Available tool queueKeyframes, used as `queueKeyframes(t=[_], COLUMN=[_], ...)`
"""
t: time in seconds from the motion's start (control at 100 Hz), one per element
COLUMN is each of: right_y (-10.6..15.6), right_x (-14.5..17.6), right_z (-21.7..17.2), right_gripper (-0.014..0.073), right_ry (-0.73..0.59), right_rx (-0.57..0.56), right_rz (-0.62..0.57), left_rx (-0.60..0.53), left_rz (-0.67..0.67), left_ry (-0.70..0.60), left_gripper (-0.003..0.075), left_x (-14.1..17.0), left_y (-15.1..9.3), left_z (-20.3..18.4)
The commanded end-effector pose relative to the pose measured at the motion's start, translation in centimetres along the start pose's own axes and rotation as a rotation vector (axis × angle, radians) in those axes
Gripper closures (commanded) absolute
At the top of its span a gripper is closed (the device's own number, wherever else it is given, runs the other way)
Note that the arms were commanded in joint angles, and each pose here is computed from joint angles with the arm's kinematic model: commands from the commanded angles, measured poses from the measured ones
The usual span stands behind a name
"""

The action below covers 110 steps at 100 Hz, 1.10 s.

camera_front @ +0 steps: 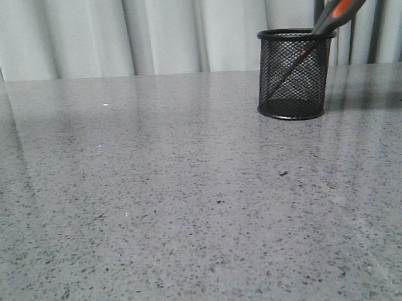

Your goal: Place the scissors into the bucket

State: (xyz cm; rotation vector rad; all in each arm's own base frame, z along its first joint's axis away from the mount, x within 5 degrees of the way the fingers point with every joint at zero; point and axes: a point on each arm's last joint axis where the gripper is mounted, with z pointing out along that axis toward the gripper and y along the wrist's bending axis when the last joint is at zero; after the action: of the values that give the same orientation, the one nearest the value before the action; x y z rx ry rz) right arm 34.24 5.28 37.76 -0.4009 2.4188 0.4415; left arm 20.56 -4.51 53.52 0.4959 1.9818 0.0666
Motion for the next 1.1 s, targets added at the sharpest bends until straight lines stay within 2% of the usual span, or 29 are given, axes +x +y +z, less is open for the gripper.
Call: queueKeyframes(t=[0.0,0.19,0.28,0.36,0.42,0.5,0.56,0.7,0.83,0.99,1.09], right_y=[0.6,1.2,2.0,2.8,3.4,4.0,4.3,4.6,4.9,4.6,4.5], right_x=[-1.6,-2.4,-2.2,-2.0,-1.9,-1.7,-1.3,0.9,4.7,10.4,14.3], right_z=[-3.8,-8.9,-10.8,-12.2,-13.0,-14.1,-14.6,-15.2,-15.2,-14.1,-13.8], right_gripper=[0.0253,0.0255,0.0282,0.0382,0.0505,0.0669,0.0654,0.065,0.065,0.065,0.065], right_ry=[-0.132,-0.256,-0.316,-0.36,-0.394,-0.44,-0.474,-0.579,-0.71,-0.807,-0.861], right_rx=[0.021,0.068,0.081,0.071,0.057,0.057,0.065,0.106,0.163,0.264,0.325], right_rz=[-0.021,-0.048,-0.064,-0.069,-0.069,-0.075,-0.073,-0.075,-0.103,-0.076,-0.054], left_rx=[-0.028,-0.036,-0.039,-0.043,-0.045,-0.045,-0.043,-0.033,-0.04,-0.068,-0.077], left_rz=[-0.003,0.002,0.002,0.002,0.002,0.002,0.004,0.001,-0.051,-0.1,-0.12], left_ry=[-0.11,-0.112,-0.123,-0.139,-0.145,-0.147,-0.139,-0.155,-0.296,-0.458,-0.518], left_gripper=[0.023,0.0232,0.0282,0.038,0.0472,0.0631,0.0736,0.0741,0.0741,0.0741,0.0741], left_x=[-1.0,-1.0,-1.1,-1.2,-1.3,-1.3,-1.2,-0.3,1.5,6.6,10.9], left_y=[0.3,0.4,0.4,0.5,0.5,0.5,0.5,0.1,-0.7,-2.2,-3.5], left_z=[-1.7,-1.7,-1.7,-1.8,-1.8,-1.8,-1.6,-1.1,-1.6,-1.7,-1.3])
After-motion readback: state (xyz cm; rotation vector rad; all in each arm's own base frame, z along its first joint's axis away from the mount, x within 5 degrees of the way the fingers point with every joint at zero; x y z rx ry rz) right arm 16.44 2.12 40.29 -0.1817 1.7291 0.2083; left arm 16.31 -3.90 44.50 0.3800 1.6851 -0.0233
